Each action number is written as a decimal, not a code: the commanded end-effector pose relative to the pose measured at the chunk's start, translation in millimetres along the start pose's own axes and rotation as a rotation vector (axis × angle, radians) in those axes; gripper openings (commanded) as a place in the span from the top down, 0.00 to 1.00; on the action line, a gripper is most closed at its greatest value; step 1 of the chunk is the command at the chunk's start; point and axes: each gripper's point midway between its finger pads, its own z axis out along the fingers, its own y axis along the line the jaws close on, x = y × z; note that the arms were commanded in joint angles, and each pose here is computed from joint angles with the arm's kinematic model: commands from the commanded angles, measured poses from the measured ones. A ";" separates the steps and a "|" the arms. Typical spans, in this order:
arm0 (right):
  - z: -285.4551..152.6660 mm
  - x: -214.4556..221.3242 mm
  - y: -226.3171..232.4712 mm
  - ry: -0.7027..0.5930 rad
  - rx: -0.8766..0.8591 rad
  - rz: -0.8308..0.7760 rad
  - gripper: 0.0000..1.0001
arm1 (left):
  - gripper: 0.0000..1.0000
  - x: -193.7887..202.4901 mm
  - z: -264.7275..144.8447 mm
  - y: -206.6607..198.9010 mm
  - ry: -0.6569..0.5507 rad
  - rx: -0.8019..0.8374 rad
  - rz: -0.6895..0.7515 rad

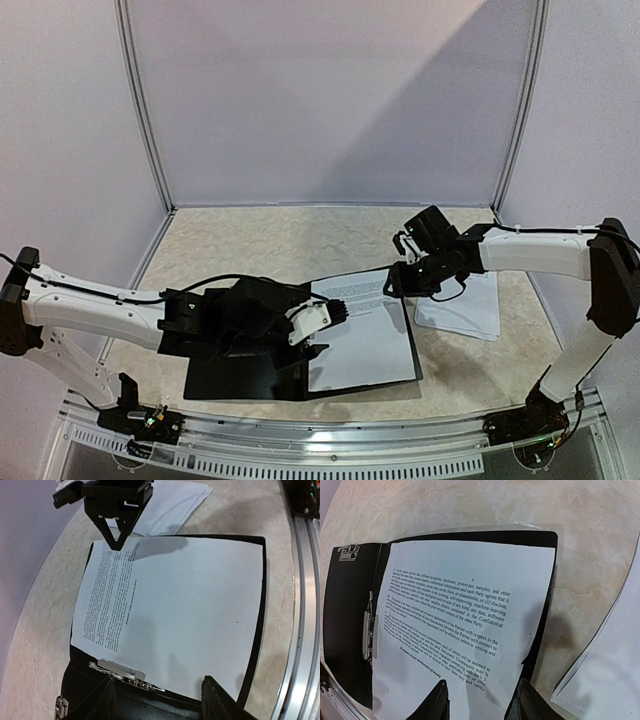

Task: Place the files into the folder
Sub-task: Adjust the file in the spring clip on the folder.

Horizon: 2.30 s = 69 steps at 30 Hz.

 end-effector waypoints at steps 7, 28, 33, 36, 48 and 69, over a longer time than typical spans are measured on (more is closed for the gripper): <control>11.5 3.7 -0.4 0.038 -0.009 0.026 0.57 | 0.42 5.3 2.0 6.3 0.007 -0.020 -0.019; 16.9 -13.6 6.7 0.003 -0.015 0.021 0.60 | 0.42 10.1 2.8 7.2 0.017 -0.029 -0.024; 12.2 -14.5 6.5 0.000 -0.011 0.025 0.60 | 0.42 10.1 2.4 7.2 0.016 -0.029 -0.023; 9.5 -12.5 7.1 0.008 -0.013 0.030 0.59 | 0.42 8.9 2.4 7.7 0.013 -0.031 -0.023; -2.4 -7.2 6.7 0.021 -0.012 0.049 0.57 | 0.42 6.7 -1.3 9.6 0.001 -0.037 -0.027; -47.7 -49.7 -102.6 -0.078 0.150 0.194 0.27 | 0.37 -24.3 17.2 69.2 0.064 -0.165 -0.298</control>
